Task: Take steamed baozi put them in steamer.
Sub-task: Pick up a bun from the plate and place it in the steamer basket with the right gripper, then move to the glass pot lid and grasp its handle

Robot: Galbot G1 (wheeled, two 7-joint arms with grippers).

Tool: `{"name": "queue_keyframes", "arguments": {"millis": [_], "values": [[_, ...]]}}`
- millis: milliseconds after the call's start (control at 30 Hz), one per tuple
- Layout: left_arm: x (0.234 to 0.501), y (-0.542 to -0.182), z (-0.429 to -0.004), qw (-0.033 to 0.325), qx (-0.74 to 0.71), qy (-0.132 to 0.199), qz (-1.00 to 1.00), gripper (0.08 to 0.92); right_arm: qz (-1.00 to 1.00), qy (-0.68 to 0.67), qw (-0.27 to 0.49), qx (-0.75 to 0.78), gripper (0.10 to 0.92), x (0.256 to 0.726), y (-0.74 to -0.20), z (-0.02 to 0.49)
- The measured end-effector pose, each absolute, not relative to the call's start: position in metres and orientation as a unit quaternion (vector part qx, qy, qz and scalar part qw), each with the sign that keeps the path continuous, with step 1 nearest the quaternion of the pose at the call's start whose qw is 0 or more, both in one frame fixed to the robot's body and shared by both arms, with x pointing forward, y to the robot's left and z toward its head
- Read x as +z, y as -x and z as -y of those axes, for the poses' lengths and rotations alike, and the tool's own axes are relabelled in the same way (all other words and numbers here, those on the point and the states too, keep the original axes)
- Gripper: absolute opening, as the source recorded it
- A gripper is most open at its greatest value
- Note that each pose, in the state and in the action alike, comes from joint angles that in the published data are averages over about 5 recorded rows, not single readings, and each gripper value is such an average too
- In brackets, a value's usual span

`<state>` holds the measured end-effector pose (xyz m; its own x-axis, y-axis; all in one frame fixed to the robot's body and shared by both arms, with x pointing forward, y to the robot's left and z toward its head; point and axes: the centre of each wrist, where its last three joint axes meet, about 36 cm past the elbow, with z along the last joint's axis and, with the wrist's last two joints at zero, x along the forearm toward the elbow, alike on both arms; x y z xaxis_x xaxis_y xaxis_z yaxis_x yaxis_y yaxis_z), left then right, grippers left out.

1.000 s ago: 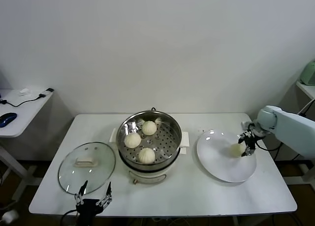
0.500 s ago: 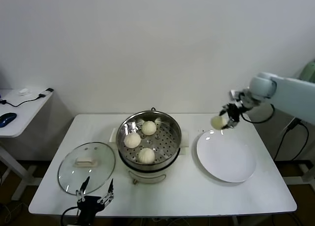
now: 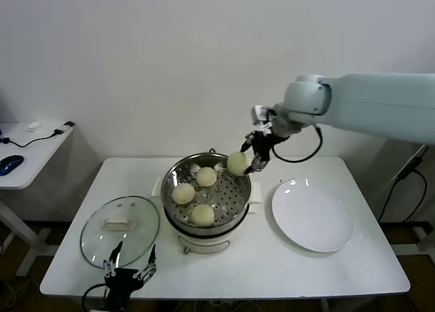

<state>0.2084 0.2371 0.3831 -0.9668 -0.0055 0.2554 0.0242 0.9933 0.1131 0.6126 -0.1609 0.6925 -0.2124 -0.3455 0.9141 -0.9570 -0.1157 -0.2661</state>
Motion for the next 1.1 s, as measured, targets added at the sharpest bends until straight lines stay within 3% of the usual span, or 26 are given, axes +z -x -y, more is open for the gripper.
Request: {"name": "queue_keyframes", "arguments": {"millis": [367,667,767,933,1100], "values": [[0.386,-0.206,-0.237,0.129,-0.056,0.001,0.990,0.823,0.586,-0.534,0.334,0.511,0.662,0.617,-0.608,0.135],[0.387,-0.205,-0.238,0.129,-0.055,-0.002,0.990,0.823,0.588,-0.525,0.342,0.511,0.662,0.580,-0.616,0.126],[0.387,-0.204,-0.239,0.130,-0.056,-0.003,0.990,0.823,0.591,-0.525,0.341,0.509,0.688,0.575,-0.619,0.123],[0.389,-0.203,-0.240,0.128,-0.056,-0.003,0.990,0.823,0.595,-0.530,0.337,0.502,0.798,0.577,-0.626,0.122],[0.392,-0.204,-0.240,0.126,-0.057,-0.002,0.990,0.823,0.596,-0.545,0.332,0.488,0.822,0.590,-0.634,0.128]]}}
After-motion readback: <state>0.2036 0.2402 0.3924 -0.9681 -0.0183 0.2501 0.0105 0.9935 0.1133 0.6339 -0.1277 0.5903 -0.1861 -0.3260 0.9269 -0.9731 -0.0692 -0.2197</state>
